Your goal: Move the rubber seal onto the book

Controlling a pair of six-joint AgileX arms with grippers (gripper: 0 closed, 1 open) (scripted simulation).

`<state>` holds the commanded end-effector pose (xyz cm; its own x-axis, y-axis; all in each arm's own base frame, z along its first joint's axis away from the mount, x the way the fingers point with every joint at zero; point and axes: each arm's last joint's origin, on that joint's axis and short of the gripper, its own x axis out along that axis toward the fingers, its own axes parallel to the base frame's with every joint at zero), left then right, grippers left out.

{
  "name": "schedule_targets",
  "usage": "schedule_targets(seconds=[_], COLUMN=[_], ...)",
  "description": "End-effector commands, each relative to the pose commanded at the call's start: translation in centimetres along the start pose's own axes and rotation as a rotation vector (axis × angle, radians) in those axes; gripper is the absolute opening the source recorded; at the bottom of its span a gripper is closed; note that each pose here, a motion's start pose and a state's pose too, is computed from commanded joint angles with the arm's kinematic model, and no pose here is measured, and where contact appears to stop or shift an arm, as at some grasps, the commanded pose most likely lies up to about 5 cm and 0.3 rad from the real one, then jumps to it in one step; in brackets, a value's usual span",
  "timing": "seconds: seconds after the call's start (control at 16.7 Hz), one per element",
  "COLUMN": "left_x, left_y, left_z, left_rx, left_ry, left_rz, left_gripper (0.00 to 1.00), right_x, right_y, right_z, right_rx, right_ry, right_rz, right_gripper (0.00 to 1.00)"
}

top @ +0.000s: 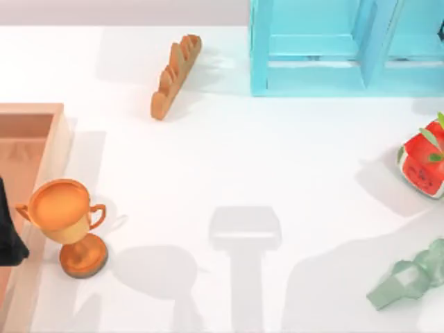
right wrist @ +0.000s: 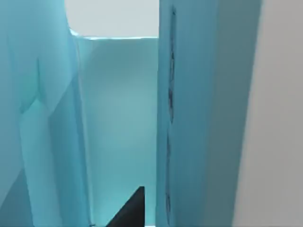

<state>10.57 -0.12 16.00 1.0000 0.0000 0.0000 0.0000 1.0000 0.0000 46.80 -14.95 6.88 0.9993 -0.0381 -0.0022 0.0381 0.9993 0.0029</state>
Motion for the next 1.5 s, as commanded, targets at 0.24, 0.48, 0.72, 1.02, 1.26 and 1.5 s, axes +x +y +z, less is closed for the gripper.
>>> schedule_targets(seconds=[0.24,0.48,0.72,1.02,1.26,1.5], left_x=[0.0,0.0,0.0,0.0,0.0,0.0], left_y=[0.0,0.0,0.0,0.0,0.0,0.0], left_z=[0.0,0.0,0.0,0.0,0.0,0.0], left_rx=[0.000,0.000,0.000,0.000,0.000,0.000], left_ry=[0.000,0.000,0.000,0.000,0.000,0.000], left_rz=[0.000,0.000,0.000,0.000,0.000,0.000], left_gripper=[1.00,1.00,1.00,1.00,1.00,1.00], right_x=[0.0,0.0,0.0,-0.1,-1.3,-5.3], right_y=[0.0,0.0,0.0,-0.2,-1.3,-3.2], right_z=[0.0,0.0,0.0,0.1,1.1,5.7], right_rx=[0.000,0.000,0.000,0.001,0.012,0.032], right_ry=[0.000,0.000,0.000,-0.001,0.036,0.090], right_rz=[0.000,0.000,0.000,-0.005,-0.037,-0.080], right_gripper=[0.32,0.02,0.00,0.00,0.00,0.00])
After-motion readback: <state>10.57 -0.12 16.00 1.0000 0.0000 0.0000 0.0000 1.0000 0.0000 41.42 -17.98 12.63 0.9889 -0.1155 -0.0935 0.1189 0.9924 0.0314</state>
